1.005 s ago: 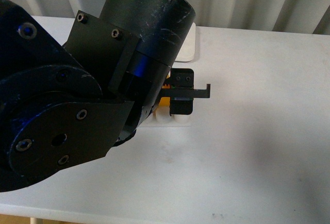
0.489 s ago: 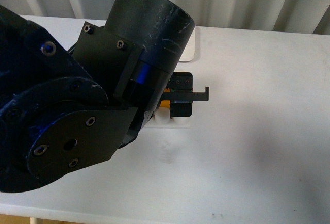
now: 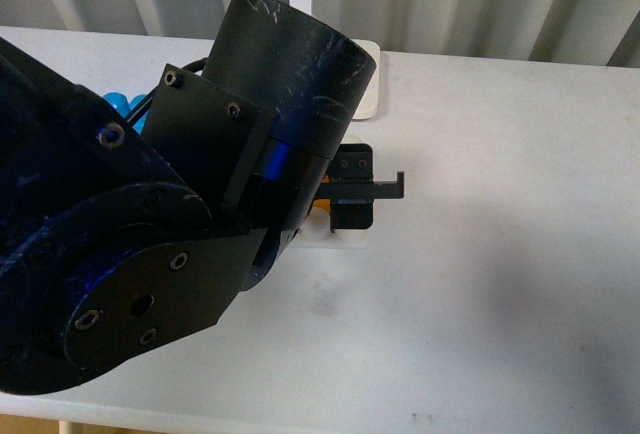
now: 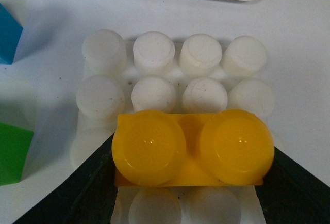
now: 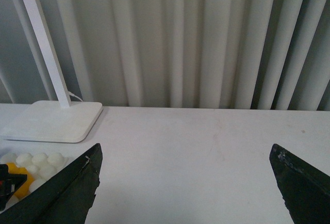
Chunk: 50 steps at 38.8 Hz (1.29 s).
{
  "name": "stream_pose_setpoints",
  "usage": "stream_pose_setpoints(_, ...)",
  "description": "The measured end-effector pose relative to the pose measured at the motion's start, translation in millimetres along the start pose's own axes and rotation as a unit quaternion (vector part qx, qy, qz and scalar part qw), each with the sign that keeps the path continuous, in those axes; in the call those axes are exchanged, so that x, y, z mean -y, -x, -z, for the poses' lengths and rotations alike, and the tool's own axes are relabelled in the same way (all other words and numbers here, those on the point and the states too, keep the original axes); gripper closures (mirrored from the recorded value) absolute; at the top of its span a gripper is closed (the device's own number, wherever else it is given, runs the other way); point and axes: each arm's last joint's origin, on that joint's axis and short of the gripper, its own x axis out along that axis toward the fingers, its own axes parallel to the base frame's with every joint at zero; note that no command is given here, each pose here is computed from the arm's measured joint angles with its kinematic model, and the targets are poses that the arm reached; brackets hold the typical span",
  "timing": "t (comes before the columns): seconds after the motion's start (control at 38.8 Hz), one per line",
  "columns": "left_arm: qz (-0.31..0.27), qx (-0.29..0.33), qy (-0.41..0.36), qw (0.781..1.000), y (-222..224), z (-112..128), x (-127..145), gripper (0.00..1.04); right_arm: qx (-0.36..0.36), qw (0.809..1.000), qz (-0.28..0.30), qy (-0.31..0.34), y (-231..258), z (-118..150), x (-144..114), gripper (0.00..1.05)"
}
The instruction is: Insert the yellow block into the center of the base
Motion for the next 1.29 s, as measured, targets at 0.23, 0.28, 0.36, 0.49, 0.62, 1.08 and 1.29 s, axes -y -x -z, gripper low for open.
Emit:
stream_pose_setpoints(0.23,-0.008,-0.003,-0.008,1.0,-4.6,4.1,2.1,0.39,0.0,1.0,0.0,0.0,0.0,0.0,0.0,0.09)
stream_pose_setpoints(0.28,-0.008,-0.004,-0.009,1.0,-5.0,4.4,2.5,0.39,0.0,1.0,0.0,0.0,0.0,0.0,0.0,0.09)
stream_pose_setpoints(0.36,-0.009,-0.005,-0.011,1.0,-6.1,5.7,2.8,0.39,0.0,1.0,0.0,0.0,0.0,0.0,0.0,0.09)
stream_pose_setpoints(0.49,-0.011,-0.006,-0.012,1.0,-8.0,8.5,2.9,0.39,0.0,1.0,0.0,0.0,0.0,0.0,0.0,0.09)
stream_pose_setpoints(0.62,-0.011,-0.003,-0.012,1.0,-8.4,9.4,3.5,0.39,0.0,1.0,0.0,0.0,0.0,0.0,0.0,0.09)
stream_pose_setpoints(1.08,-0.001,0.002,-0.002,1.0,4.3,-4.9,-5.5,0.05,0.0,1.0,0.0,0.0,0.0,0.0,0.0,0.09)
stream_pose_setpoints(1.29,-0.005,0.035,0.019,0.999,24.7,-29.9,-15.4,0.06,0.0,1.0,0.0,0.0,0.0,0.0,0.0,0.09)
